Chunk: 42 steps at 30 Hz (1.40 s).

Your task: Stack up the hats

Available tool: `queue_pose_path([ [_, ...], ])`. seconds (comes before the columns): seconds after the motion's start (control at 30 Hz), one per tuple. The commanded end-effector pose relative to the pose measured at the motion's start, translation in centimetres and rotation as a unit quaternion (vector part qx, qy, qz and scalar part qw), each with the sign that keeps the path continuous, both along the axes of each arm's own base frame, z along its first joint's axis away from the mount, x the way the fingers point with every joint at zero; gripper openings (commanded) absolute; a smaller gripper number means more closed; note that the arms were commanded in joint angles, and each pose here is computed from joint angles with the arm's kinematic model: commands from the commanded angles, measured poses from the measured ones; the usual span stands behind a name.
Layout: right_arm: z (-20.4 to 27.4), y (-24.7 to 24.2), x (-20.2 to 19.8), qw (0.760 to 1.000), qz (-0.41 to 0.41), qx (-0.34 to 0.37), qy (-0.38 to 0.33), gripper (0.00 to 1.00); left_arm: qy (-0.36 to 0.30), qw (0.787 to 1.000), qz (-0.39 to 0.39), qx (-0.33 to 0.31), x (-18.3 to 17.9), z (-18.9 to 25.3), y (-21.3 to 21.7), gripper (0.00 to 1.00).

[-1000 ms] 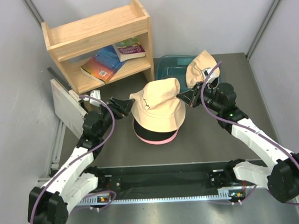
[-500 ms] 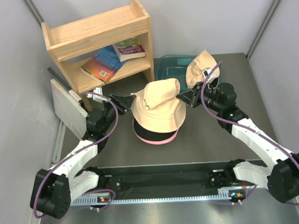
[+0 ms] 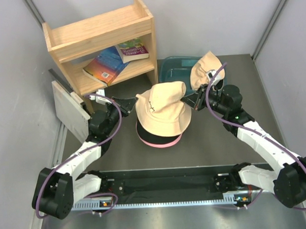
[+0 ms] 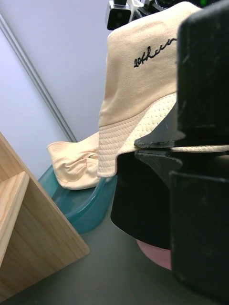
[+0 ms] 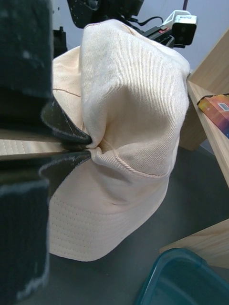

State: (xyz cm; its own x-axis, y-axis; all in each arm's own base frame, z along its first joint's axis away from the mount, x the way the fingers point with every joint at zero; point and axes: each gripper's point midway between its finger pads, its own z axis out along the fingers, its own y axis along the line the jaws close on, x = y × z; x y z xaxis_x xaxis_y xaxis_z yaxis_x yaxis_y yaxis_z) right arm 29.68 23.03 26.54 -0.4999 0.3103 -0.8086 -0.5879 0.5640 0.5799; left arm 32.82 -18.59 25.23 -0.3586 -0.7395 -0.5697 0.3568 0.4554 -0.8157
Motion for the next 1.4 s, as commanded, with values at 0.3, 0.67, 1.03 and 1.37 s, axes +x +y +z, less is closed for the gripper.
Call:
queue_pose_path([
  [0.3, -0.4, -4.0, -1.6, 0.997, -0.076, 0.009, 0.034, 0.91, 0.010, 1.000, 0.024, -0.002, -0.3, -0.9, 1.0, 0.00],
  [0.67, -6.2, -3.9, -4.6, 0.986, -0.073, 0.106, 0.104, 0.91, 0.035, 0.998, 0.059, 0.016, -0.6, -3.1, 2.4, 0.00],
  [1.03, -7.3, -2.4, -4.9, 0.980, -0.026, 0.161, 0.118, 0.77, 0.048, 0.996, 0.072, 0.035, -1.5, -4.2, 3.2, 0.00],
  [1.37, -6.6, -1.6, -4.9, 0.978, -0.010, 0.179, 0.109, 0.72, 0.052, 0.995, 0.072, 0.041, -1.6, -4.6, 3.3, 0.00],
])
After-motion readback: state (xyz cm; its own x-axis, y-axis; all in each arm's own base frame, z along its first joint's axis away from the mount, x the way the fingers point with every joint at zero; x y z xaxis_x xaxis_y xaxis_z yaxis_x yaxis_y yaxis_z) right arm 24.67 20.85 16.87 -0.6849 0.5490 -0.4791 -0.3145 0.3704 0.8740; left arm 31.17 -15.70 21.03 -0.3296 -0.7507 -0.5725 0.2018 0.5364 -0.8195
